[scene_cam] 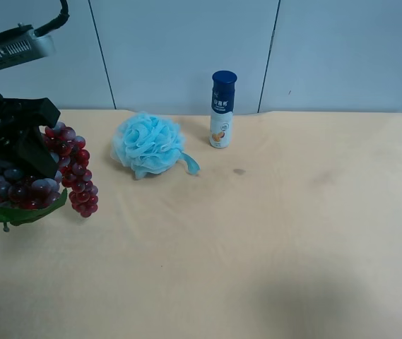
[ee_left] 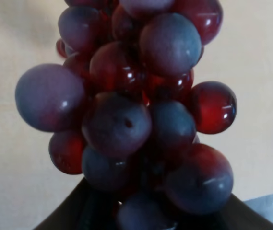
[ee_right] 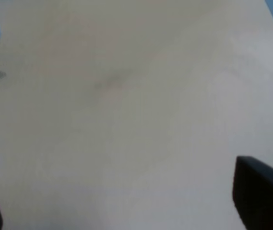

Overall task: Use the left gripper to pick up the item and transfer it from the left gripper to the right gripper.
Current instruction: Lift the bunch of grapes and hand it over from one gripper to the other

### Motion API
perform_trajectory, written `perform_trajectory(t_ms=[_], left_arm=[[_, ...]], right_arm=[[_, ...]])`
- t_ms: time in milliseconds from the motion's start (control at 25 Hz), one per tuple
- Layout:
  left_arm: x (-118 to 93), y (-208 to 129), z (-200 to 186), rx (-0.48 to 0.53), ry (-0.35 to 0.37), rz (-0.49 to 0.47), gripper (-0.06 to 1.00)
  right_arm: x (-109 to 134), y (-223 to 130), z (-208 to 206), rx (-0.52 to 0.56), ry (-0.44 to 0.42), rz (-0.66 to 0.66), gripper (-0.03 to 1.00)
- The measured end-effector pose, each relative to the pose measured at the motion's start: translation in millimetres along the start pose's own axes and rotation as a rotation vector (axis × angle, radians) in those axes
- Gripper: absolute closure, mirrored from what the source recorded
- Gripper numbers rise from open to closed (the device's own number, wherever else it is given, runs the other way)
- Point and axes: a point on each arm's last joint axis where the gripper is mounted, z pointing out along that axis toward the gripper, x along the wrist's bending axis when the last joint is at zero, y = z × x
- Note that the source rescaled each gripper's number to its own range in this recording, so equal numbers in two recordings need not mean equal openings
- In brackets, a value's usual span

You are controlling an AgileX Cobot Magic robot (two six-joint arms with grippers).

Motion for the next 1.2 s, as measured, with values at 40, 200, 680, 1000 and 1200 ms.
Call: perform_trajectory(t_ms=[40,200,680,1000,1200], left_arm=[[-1,0,0,0.002,-0.007,0.001,0.94],[-6,-2,0,0.013,-0.045,0.032,0.94],[-71,-29,5,-0.023,-0.187,0.319,0.94],[-90,-39,7,-0.033,-0.227,0.444,0.94],[-107,-25,1,-0.018,-0.226,0.531,0.94]], right_arm=[[0,0,0,0.000,0.000,0.000,0.01],[0,0,0,0.000,0.000,0.000,0.01],[0,0,0,0.000,0.000,0.000,0.01],[11,6,8,0.070,0.119,-0.072,0.01],[20,37,20,0.139,0.212,-0.080,0.01]])
